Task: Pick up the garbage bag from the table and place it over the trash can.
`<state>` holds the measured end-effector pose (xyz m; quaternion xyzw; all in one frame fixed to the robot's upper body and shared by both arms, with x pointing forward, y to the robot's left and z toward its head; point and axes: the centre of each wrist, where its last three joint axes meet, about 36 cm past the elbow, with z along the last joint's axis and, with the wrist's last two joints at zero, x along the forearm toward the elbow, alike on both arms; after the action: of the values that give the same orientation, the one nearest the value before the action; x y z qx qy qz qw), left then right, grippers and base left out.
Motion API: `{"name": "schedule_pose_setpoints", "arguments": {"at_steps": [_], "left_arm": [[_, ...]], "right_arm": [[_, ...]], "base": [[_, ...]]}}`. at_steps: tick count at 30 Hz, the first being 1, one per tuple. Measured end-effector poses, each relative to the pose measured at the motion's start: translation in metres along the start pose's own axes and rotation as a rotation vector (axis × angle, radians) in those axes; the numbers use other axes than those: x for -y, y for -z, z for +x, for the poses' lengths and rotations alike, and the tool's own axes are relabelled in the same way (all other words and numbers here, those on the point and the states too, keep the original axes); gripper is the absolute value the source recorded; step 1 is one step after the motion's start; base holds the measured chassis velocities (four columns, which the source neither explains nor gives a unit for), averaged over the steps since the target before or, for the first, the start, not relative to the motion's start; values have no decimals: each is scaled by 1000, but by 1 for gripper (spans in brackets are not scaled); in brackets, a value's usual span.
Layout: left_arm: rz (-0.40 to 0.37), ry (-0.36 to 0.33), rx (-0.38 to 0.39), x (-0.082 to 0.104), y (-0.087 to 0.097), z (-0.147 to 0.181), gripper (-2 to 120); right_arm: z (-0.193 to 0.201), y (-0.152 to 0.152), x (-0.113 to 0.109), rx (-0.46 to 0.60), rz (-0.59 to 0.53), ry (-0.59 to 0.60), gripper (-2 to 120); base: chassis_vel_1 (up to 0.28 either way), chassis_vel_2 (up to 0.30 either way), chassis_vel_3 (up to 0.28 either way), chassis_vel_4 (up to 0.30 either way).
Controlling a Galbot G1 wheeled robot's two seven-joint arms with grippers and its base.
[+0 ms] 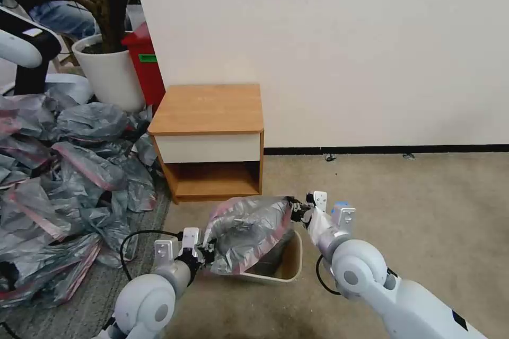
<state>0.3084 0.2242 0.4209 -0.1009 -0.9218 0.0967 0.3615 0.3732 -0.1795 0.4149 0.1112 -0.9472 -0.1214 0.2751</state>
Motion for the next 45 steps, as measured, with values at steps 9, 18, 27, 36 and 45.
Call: {"name": "schedule_pose_setpoints", "arguments": {"at_steps": [9,18,27,36,45], "left_arm": [[5,-4,13,-1,2,-1,3],[23,-7,31,1,6,-8,3],[18,15,49,-4,12,-11,3],[11,25,53,-7,12,-11,3],[0,10,65,-6,5,-5,3]], "right_arm": [[7,-3,7,-30,12,-17,0],[26,1,8,-19,16,-9,0],[36,2,15,-16,23,-20,0],[41,1,18,-20,26,-27,0],[27,2,29,-41,53,-57,0]], "base": [[0,0,0,0],[0,0,0,0],[0,0,0,0],[0,0,0,0],[0,0,0,0]]}}
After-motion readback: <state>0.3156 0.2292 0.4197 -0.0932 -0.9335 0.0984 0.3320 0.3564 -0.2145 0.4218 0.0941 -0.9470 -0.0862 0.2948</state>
